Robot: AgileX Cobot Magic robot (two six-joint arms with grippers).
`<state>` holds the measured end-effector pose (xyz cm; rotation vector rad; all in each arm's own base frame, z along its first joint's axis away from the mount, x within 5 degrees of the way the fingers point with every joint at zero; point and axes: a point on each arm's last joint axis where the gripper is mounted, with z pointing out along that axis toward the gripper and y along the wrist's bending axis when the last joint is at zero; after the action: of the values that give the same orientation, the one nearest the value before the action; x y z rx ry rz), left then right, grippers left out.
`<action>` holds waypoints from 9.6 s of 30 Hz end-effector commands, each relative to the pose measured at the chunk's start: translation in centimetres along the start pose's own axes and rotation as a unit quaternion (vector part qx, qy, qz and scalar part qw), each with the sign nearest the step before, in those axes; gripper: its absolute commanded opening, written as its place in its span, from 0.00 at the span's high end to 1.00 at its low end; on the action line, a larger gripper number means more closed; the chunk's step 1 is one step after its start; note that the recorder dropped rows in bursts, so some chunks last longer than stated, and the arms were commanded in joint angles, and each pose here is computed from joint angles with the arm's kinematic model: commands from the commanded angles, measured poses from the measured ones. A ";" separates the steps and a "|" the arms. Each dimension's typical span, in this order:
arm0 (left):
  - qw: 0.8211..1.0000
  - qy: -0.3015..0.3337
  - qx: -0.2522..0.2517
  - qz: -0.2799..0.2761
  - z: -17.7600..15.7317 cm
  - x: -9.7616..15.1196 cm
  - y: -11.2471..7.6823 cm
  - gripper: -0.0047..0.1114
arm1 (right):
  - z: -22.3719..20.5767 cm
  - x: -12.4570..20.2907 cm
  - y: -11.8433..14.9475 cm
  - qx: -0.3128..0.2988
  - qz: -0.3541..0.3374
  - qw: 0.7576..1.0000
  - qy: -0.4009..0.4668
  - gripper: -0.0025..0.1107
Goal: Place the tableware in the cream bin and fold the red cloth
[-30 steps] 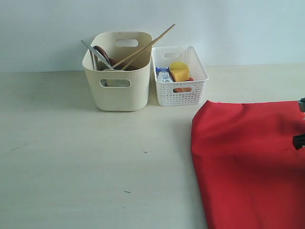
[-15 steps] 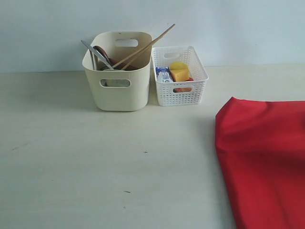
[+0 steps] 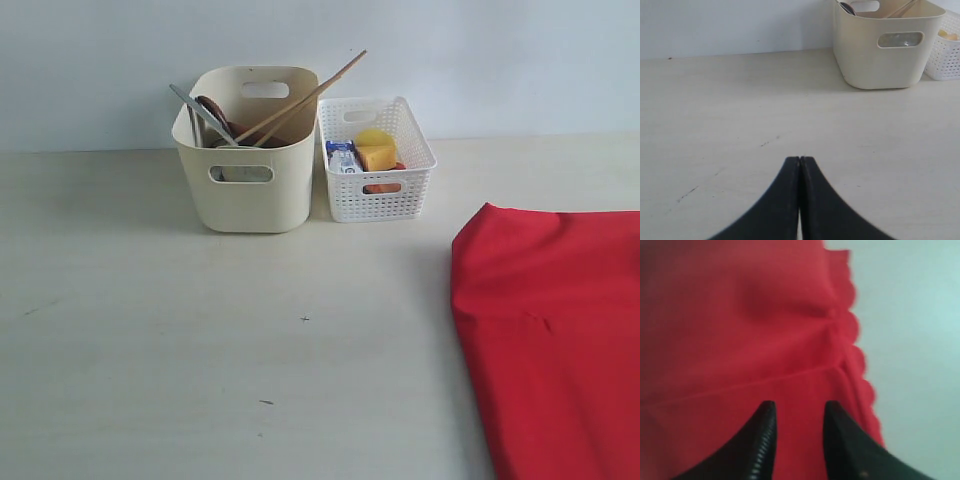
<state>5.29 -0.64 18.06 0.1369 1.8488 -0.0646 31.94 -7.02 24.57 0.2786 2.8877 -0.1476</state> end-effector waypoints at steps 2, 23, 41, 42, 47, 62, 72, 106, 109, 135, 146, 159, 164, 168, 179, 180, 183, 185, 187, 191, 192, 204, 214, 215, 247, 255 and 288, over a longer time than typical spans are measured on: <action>1.000 -0.007 0.000 -0.005 0.0 0.0 0.0 0.96 | -1.4 1.4 2.9 -0.147 -0.042 0.988 -0.034 0.98; 1.000 -0.007 0.000 -0.005 0.0 0.0 0.0 0.96 | 7.9 6.5 7.6 -0.059 -0.095 0.992 0.062 0.98; 1.000 -0.007 0.000 -0.005 0.0 0.0 0.0 0.96 | 13.9 3.7 8.4 -0.037 -0.078 0.995 0.043 0.98; 1.000 -0.007 0.000 -0.005 0.0 0.0 0.0 0.96 | 14.1 3.3 8.6 -0.037 -0.078 0.995 0.041 0.98; 1.000 -0.007 0.000 -0.005 0.0 0.0 0.0 0.96 | 15.3 0.9 9.0 -0.035 -0.083 0.996 0.024 0.98; 1.000 -0.007 0.000 -0.005 0.0 0.0 0.0 0.96 | 17.4 -8.6 10.9 -0.025 -0.143 0.988 -0.051 0.98; 1.000 -0.007 0.000 -0.005 0.0 0.0 0.0 0.96 | 13.9 -12.2 10.1 0.016 -0.182 0.982 -0.053 0.98; 1.000 -0.007 0.000 -0.005 0.0 0.0 0.0 0.96 | 19.9 -11.5 3.3 0.009 -0.019 0.998 -0.056 0.98; 1.000 -0.007 0.000 -0.005 0.0 0.0 0.0 0.96 | 20.6 -12.1 3.8 -0.016 -0.006 0.998 -0.057 0.98; 1.000 -0.007 0.000 -0.005 0.0 0.0 0.0 0.96 | -3.8 -4.8 2.3 -0.066 0.006 0.987 -0.148 0.98; 1.000 -0.007 0.000 -0.005 0.0 0.0 0.0 0.96 | -15.1 6.3 1.0 -0.062 -0.016 0.956 -0.286 0.98; 1.000 -0.007 0.000 -0.005 0.0 0.0 0.0 0.96 | -21.7 20.1 1.2 -0.128 -0.022 0.868 -0.480 0.98; 1.000 -0.007 0.000 -0.005 0.0 0.0 0.0 0.96 | -21.2 23.2 1.6 -0.146 -0.053 0.845 -0.511 0.98; 1.000 -0.007 0.000 -0.005 0.0 0.0 0.0 0.96 | -20.2 25.6 1.8 -0.163 -0.102 0.829 -0.524 0.98; 1.000 -0.007 0.000 -0.004 0.0 0.0 0.0 0.96 | -16.5 28.4 1.7 -0.201 -0.138 0.779 -0.578 0.98; 1.000 -0.007 0.000 -0.004 0.0 0.0 0.0 0.96 | -15.9 28.1 1.9 -0.202 -0.134 0.777 -0.581 0.98; 1.000 -0.007 0.000 -0.004 0.0 0.0 0.0 0.96 | -14.5 27.5 2.1 -0.202 -0.120 0.774 -0.588 0.98; 1.000 -0.007 0.000 -0.006 0.0 0.0 0.0 0.96 | -14.0 27.5 2.3 -0.220 -0.110 0.777 -0.579 0.98; 1.000 -0.007 0.000 -0.006 0.0 0.0 0.0 0.96 | -13.8 27.6 2.5 -0.227 -0.112 0.784 -0.567 0.98; 1.000 -0.007 0.000 -0.005 0.0 0.0 0.0 0.96 | -13.8 27.6 2.5 -0.228 -0.112 0.785 -0.566 0.98; 1.000 -0.007 0.000 -0.005 0.0 0.0 0.0 0.96 | -13.8 27.6 2.5 -0.228 -0.112 0.785 -0.566 0.98; 1.000 -0.007 0.000 -0.006 0.0 0.0 0.0 0.96 | -13.7 27.5 2.5 -0.224 -0.111 0.781 -0.572 0.98; 1.000 -0.007 0.000 -0.006 0.0 0.0 0.0 0.96 | -7.6 27.0 2.7 -0.175 -0.101 0.805 -0.557 0.98; 1.000 -0.007 0.000 -0.006 0.0 0.0 0.0 0.96 | -6.3 27.3 2.5 -0.160 -0.094 0.815 -0.550 0.98; 1.000 -0.007 0.000 -0.005 0.0 0.0 0.0 0.96 | -1.2 28.0 2.4 -0.136 -0.074 0.832 -0.533 0.98; 1.000 -0.007 0.000 -0.005 0.0 0.0 0.0 0.96 | -1.2 28.0 2.4 -0.136 -0.074 0.832 -0.533 0.98; 1.000 -0.007 0.000 -0.005 0.0 0.0 0.0 0.96 | -1.2 28.0 2.4 -0.136 -0.074 0.832 -0.533 0.98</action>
<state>5.29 -0.64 18.06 0.1369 1.8488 -0.0646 5.46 0.43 18.73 -0.0808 1.7829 0.0758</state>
